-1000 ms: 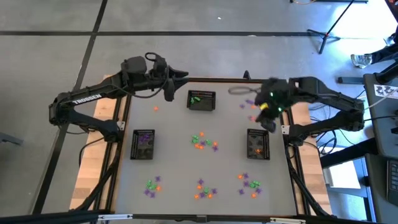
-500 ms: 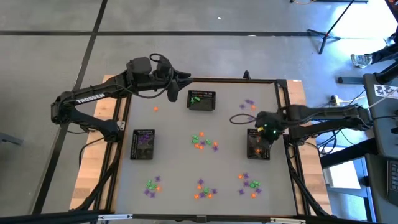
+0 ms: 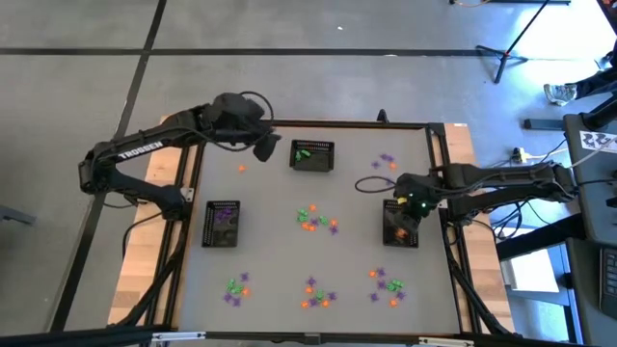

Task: Sort Halloween decoration
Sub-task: Put the orange spider toy into the right bin

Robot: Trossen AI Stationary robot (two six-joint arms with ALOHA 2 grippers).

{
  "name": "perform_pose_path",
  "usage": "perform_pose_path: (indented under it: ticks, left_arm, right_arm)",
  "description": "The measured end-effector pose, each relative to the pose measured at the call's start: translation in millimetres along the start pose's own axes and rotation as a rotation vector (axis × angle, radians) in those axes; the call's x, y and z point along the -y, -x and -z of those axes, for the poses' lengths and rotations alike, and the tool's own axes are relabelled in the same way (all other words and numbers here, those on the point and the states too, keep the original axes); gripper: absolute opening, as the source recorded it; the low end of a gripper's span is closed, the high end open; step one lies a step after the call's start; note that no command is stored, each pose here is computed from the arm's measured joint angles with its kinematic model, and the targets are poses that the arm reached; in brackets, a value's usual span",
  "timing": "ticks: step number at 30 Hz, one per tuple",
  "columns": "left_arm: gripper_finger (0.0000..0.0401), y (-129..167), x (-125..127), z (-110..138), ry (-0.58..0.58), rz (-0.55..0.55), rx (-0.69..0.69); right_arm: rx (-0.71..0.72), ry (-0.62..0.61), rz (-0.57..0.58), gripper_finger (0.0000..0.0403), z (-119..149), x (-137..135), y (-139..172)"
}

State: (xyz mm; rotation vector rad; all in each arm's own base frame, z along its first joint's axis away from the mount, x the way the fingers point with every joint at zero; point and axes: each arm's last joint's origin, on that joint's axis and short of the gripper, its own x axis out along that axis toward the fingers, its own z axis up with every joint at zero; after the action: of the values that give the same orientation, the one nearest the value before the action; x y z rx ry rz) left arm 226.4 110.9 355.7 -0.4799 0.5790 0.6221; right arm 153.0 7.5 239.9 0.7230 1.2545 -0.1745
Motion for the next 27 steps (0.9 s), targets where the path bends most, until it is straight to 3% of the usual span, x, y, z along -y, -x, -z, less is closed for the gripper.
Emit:
perform_pose_path:
  ticks: [4,8,14,21,27]
  left_arm:
    - [0.0165,-9,-30,14,0.003,-0.193,-0.216]
    - [0.0165,-28,-55,20,-0.005,-0.292,-0.392]
    - [0.0165,-76,-84,44,-0.032,-0.258,-0.639]
    - [0.0165,-110,-99,90,-0.048,-0.262,-0.88]
    - [0.0165,-121,-106,108,-0.069,-0.303,-0.864]
  right_arm:
    - [0.182,0.091,0.0,0.0117,-15,-15,23]
    - [0.397,0.177,0.036,0.0117,-28,-28,48]
    - [0.633,0.222,0.113,0.0118,-40,-40,78]
    - [0.673,0.212,0.122,0.0118,-41,-43,87]
    - [0.671,0.21,0.124,0.0118,-43,-44,85]
